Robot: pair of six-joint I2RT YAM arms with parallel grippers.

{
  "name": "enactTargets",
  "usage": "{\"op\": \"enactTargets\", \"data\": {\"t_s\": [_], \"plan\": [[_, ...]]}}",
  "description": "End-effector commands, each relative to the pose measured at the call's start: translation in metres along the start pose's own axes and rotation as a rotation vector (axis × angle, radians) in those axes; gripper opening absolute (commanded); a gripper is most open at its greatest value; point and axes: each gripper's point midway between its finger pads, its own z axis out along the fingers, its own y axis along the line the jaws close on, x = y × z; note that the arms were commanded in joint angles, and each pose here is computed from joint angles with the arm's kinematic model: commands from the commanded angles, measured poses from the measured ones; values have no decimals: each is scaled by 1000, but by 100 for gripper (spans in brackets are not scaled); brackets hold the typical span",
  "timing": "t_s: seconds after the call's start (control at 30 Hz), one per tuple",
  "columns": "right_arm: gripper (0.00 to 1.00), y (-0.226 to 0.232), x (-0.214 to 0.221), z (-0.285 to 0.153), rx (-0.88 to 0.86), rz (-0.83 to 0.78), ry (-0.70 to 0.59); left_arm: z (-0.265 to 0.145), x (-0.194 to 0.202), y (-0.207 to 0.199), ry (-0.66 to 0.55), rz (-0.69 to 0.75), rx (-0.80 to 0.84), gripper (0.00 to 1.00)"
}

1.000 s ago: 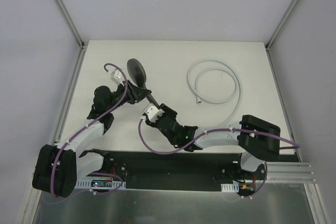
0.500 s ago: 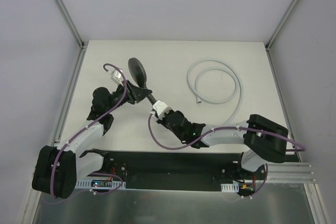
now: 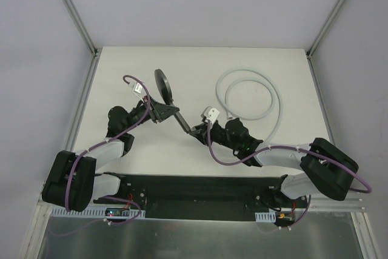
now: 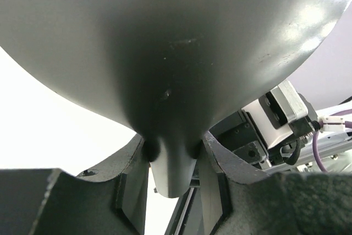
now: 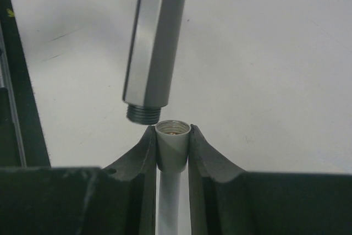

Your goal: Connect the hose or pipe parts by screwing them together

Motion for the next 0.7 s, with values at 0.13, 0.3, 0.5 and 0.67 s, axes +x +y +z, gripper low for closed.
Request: {"op": "enactTargets", "data": {"t_s": [0.13,0.3,0.5,0.67], "plan": [[1,35,-31,-16,-202,-54,-166,3,-35,-54,-140,356,116,0],[1,41,-45,-19,-233,-93,-230,4,-27,-75,-122,466,149,0],[1,15,-17,4,-102,-48,-31,-4,-50,-33,-174,518,-175,0],[6,5,44,23,-33,76,176,-30,-65,16,-159,497,-478,0]]}}
